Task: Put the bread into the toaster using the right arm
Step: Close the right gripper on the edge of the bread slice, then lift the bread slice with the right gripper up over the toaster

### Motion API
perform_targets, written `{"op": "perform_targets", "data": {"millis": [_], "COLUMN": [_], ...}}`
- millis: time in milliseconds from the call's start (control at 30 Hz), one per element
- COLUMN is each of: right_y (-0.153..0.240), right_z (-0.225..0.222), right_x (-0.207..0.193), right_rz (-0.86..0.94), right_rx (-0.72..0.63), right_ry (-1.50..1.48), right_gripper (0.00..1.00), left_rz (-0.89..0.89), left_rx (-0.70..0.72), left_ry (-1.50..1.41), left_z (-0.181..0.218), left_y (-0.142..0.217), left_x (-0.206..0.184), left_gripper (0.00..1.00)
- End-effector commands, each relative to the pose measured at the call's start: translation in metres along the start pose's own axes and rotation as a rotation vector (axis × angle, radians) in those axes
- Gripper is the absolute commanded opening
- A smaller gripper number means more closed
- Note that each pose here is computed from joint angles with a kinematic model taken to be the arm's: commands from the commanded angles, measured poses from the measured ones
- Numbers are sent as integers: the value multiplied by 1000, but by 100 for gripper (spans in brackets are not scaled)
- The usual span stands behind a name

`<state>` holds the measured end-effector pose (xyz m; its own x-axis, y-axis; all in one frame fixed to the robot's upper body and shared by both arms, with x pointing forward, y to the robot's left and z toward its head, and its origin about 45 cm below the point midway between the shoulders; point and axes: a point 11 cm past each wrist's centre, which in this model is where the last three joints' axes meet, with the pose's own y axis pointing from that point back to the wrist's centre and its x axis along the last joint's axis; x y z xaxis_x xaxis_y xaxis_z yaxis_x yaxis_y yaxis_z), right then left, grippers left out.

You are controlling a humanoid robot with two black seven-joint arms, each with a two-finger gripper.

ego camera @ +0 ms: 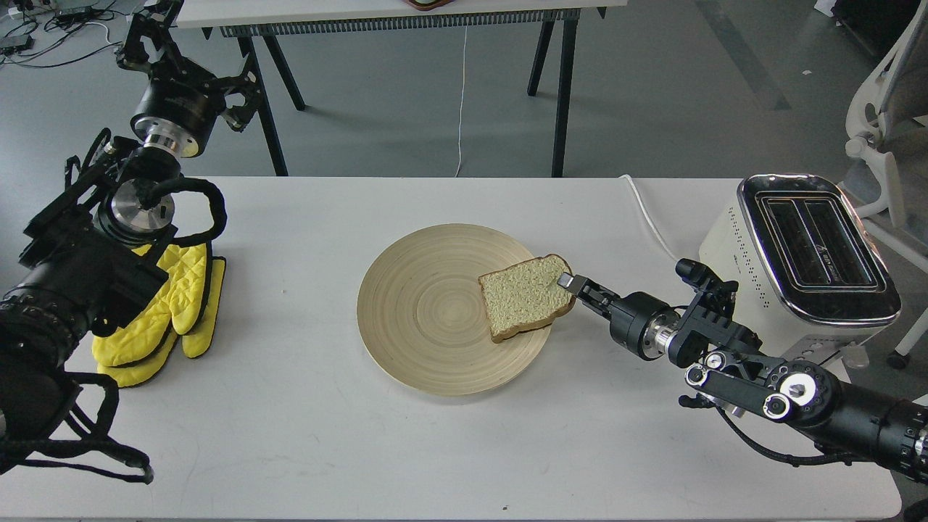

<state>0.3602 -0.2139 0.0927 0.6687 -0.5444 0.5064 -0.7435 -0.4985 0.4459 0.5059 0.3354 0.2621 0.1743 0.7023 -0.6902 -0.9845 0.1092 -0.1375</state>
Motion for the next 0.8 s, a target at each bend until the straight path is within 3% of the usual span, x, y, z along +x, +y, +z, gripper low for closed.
{"op": "perform_targets", "data": {"millis": [0, 200, 400, 600, 767], "right_y": [3, 52, 131, 206, 246], "right_z": [-15, -40, -47, -19, 1], "right_x": [21, 115, 195, 236, 243], "right_rz": [25, 139, 256, 329, 344], "right_rx": [39, 77, 20, -160, -256], "right_ry": [17, 153, 369, 500, 505], "right_gripper": [9, 9, 9, 10, 10], "left_rz": [-1, -1, -1, -1, -1], "left_rx": [0, 1, 1, 2, 3], "left_ry": [2, 1, 1, -1, 0], "left_z": [-1, -1, -1, 0, -1], "left_y": [0, 0, 0, 0, 0], "left_x": [-1, -1, 0, 0, -1], "left_gripper": [100, 100, 100, 100, 100]}}
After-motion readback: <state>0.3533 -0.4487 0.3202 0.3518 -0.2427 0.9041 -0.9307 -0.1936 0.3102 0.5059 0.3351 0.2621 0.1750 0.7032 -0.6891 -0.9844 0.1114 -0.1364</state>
